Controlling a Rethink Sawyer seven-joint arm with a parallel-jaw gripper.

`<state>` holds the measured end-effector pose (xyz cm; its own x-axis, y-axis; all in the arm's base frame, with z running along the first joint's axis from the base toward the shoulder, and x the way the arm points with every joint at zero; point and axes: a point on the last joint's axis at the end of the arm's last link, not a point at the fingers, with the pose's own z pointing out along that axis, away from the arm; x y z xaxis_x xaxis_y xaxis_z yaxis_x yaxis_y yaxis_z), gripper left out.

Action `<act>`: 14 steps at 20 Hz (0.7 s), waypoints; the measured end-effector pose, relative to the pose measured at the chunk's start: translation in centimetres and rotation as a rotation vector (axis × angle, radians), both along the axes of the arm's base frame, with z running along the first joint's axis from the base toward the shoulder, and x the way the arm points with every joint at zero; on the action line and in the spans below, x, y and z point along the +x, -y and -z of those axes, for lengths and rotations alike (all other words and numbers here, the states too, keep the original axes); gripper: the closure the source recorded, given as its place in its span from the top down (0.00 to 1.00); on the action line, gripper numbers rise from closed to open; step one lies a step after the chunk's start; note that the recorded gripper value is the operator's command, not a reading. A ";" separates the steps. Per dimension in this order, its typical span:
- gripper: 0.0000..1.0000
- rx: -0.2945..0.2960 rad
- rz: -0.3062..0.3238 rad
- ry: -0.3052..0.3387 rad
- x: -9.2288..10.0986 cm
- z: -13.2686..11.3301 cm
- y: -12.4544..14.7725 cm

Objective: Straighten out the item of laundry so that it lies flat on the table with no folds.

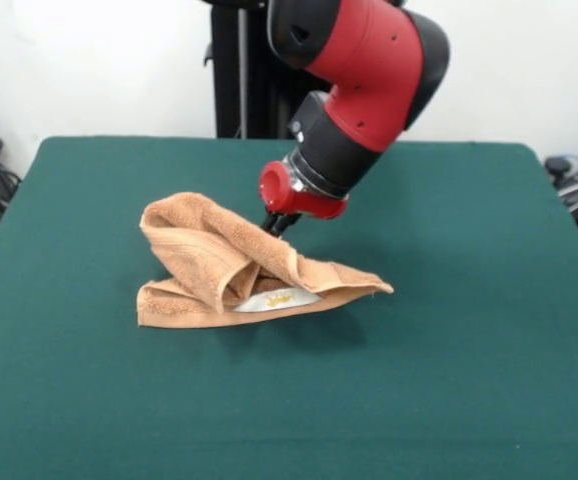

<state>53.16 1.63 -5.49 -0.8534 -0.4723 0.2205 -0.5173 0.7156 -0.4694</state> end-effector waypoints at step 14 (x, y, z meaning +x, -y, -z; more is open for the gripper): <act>0.00 -0.061 0.007 -0.017 -0.3 -1.2 -1.9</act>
<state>52.84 3.51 -4.31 -0.8528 -0.4512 0.2630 -0.5202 0.6895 -0.5040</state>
